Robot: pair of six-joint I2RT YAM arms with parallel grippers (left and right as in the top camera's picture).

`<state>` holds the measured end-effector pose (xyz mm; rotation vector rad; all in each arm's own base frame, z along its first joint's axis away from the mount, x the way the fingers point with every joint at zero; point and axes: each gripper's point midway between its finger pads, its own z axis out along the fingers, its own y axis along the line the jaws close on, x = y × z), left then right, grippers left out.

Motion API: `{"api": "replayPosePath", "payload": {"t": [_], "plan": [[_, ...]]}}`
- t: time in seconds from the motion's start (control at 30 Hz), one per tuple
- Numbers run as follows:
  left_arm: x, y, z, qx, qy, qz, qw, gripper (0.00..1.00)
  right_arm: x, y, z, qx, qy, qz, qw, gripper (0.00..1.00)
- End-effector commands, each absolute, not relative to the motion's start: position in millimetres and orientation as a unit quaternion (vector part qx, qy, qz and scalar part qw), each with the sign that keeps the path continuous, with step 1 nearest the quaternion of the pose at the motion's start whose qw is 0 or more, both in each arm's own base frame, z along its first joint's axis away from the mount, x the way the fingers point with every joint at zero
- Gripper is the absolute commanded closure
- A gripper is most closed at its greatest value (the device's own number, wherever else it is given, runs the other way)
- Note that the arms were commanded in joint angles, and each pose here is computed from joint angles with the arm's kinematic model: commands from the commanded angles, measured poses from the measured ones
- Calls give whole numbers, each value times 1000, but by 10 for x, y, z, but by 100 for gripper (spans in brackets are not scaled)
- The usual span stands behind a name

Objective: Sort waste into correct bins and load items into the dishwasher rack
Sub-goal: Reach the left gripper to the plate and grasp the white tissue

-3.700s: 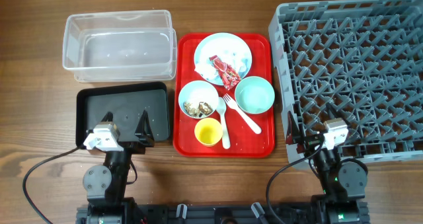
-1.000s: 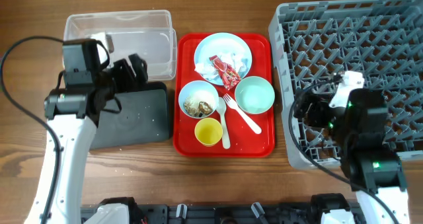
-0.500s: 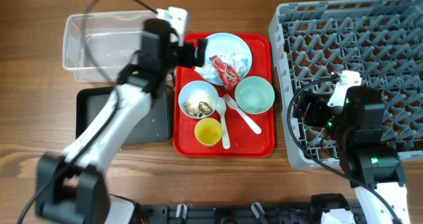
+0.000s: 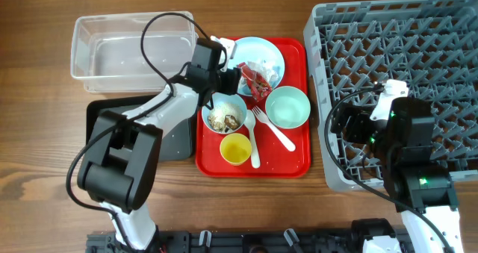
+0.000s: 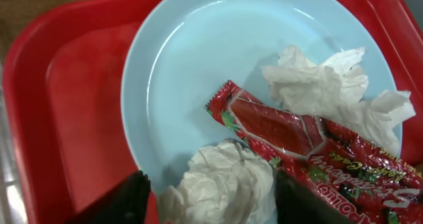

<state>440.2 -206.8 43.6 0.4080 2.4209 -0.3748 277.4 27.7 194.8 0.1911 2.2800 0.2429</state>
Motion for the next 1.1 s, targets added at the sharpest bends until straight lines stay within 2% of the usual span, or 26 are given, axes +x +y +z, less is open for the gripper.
{"api": "replayPosePath", "payload": {"t": [0.0, 0.07, 0.13, 0.27, 0.37, 0.43, 0.5, 0.57, 0.6, 0.63, 0.7, 0.73, 0.77, 0.9, 1.07], "plan": [[4385, -2128, 388, 161, 922, -151, 318, 71, 2798, 284, 2034, 65, 902, 94, 417, 0], [4395, -2130, 414, 160, 921, -152, 321, 87, 2797, 284, 2033, 66, 902, 94, 417, 0], [4414, -2132, 502, 160, 917, -154, 331, 96, 2799, 277, 2035, 66, 902, 92, 418, 0], [4580, -2015, 1089, 137, 901, -144, 384, 96, 2803, 277, 2043, 66, 901, 92, 420, 0], [4746, -1568, 1747, 61, 881, -111, 456, 96, 2801, 278, 2041, 65, 901, 92, 419, 0], [4786, -1288, 1996, 22, 870, -105, 481, 96, 2802, 278, 2042, 66, 901, 93, 419, 0], [4839, -900, 2158, -15, 862, -90, 498, 96, 2802, 278, 2042, 66, 901, 93, 419, 0], [4873, -571, 2093, -44, 867, -71, 491, 96, 2803, 278, 2043, 66, 901, 93, 419, 0], [4872, -464, 2025, -53, 872, -65, 482, 92, 2803, 278, 2043, 65, 901, 93, 420, 0], [4865, -407, 1973, -58, 876, -61, 475, 83, 2803, 278, 2043, 66, 901, 93, 419, 0], [4871, -407, 1925, -57, 879, -65, 469, 49, 2803, 278, 2043, 66, 901, 93, 419, 0], [4876, -485, 1942, -48, 877, -79, 471, 35, 2802, 279, 2043, 66, 901, 93, 419, 0], [4882, -608, 1976, -33, 874, -98, 475, 26, 2802, 279, 2043, 66, 901, 93, 419, 0], [4859, -1134, 2068, 21, 861, -152, 484, 25, 2801, 279, 2041, 66, 901, 93, 419, 0], [4753, -1929, 1779, 88, 864, -186, 460, 18, 2799, 278, 2037, 66, 901, 93, 418, 0]]}}
